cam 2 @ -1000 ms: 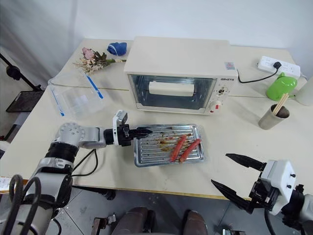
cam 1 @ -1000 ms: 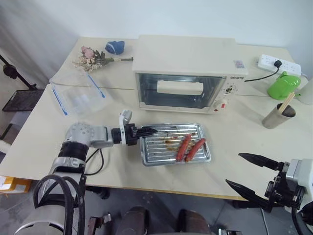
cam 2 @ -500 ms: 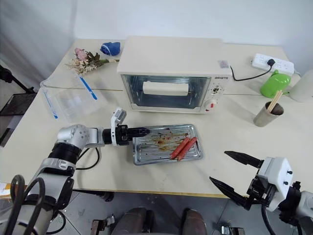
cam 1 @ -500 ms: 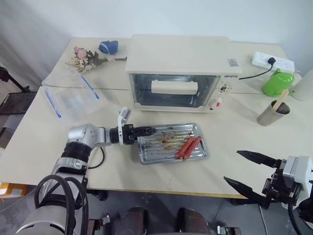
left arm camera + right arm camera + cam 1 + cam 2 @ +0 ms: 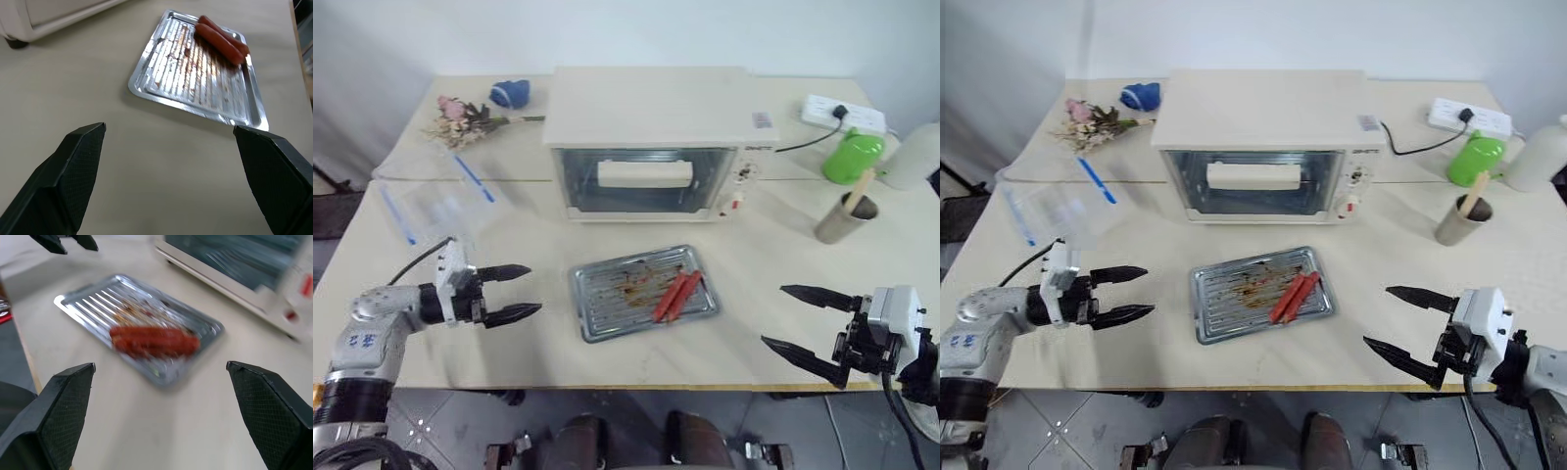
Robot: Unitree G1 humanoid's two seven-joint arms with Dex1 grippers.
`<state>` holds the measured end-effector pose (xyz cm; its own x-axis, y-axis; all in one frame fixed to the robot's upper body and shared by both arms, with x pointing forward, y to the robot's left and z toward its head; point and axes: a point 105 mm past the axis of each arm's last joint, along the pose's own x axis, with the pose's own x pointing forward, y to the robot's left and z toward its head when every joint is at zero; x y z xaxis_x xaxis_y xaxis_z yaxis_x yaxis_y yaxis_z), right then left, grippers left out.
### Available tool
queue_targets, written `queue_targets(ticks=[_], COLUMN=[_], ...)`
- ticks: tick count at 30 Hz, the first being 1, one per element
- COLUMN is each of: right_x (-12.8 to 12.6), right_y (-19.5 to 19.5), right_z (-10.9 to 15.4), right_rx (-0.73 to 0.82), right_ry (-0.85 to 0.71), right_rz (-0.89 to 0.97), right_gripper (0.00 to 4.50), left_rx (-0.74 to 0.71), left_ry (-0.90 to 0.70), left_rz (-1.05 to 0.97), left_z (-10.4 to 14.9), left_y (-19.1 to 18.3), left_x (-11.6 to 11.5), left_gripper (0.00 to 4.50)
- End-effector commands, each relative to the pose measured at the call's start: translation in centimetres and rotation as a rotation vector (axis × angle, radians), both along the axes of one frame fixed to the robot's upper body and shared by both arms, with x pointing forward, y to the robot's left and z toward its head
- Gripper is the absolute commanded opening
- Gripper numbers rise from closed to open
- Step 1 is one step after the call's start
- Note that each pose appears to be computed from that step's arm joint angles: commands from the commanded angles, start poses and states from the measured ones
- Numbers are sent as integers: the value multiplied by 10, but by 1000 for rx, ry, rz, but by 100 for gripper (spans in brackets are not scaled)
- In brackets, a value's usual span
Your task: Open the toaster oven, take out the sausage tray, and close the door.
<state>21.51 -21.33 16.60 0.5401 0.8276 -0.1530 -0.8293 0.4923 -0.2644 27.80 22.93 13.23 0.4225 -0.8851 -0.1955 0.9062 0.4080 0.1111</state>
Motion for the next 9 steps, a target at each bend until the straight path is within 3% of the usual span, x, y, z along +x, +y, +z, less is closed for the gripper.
queue_targets(ticks=[1,5,9], right_x=[-1,4,9], right_y=[4,3,-1], right_z=[6,8,5], right_rx=[-55,-85,-89], right_ry=[-37,-57,-68], right_rz=[92,132,125], right_gripper=[450,450,450], left_rx=[41,97,70], left_ry=[-167,-164,-165], left_rz=[-15,2,41], left_z=[22,16,16], left_y=[7,18,20], left_x=[-11,-21,-17], left_gripper=[445,445,445])
